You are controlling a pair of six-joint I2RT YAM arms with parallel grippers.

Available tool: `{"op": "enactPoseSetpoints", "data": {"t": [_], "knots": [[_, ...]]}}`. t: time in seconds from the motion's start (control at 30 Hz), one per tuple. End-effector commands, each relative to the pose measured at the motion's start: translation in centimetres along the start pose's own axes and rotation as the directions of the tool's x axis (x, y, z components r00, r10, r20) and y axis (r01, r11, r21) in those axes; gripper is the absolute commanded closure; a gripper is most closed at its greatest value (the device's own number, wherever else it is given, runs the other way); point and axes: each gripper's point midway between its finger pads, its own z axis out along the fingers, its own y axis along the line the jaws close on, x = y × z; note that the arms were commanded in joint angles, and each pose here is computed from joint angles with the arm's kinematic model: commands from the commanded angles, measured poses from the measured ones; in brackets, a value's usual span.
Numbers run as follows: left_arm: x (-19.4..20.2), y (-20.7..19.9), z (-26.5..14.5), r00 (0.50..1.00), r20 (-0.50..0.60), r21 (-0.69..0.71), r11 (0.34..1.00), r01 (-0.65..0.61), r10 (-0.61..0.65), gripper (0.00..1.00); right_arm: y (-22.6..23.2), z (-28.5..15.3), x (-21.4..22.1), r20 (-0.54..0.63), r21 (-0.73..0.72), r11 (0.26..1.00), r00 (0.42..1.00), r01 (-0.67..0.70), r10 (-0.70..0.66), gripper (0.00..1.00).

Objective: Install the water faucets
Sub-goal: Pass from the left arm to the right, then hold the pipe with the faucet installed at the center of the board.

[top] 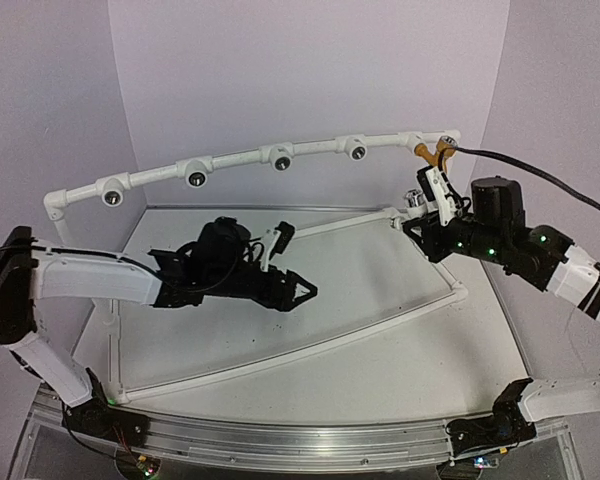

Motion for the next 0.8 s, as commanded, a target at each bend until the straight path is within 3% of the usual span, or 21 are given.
{"op": "enactPoseSetpoints", "data": {"t": [0.0,0.17,0.33,0.4,0.53,0.7,0.77], "knots": [[4.8,0.1,5.5,0.965,-0.198,0.004,0.985,-0.174,0.171,0.28,-2.9,-1.1,-5.0,0.006,0.209,0.951,0.973,0.226,-0.232,1.0],[9.7,0.7,10.5,0.89,-0.349,0.006,0.951,-0.311,0.293,0.29,-2.5,-0.6,-7.0,-0.071,0.301,0.876,0.925,0.376,-0.373,1.0],[11.4,2.4,12.6,0.847,-0.41,-0.017,0.925,-0.38,0.34,0.31,-2.7,0.3,-7.5,-0.159,0.444,0.767,0.883,0.463,-0.441,1.0],[12.5,3.1,12.8,0.824,-0.439,-0.014,0.914,-0.405,0.358,0.3,-2.1,0.9,-7.1,-0.172,0.407,0.777,0.876,0.479,-0.45,1.0],[15.4,4.5,12.8,0.755,-0.513,0.025,0.886,-0.463,0.409,0.33,-0.9,0.4,-7.8,-0.087,0.352,0.805,0.873,0.477,-0.479,1.0],[17.2,5.8,12.6,0.725,-0.551,0.025,0.877,-0.48,0.413,0.69,-0.4,0.0,-9.4,-0.046,0.348,0.743,0.802,0.572,-0.595,1.0],[17.5,6.0,12.3,0.712,-0.559,0.033,0.869,-0.493,0.425,0.8,-0.4,0.5,-8.8,-0.094,0.341,0.667,0.73,0.662,-0.677,1.0]]}}
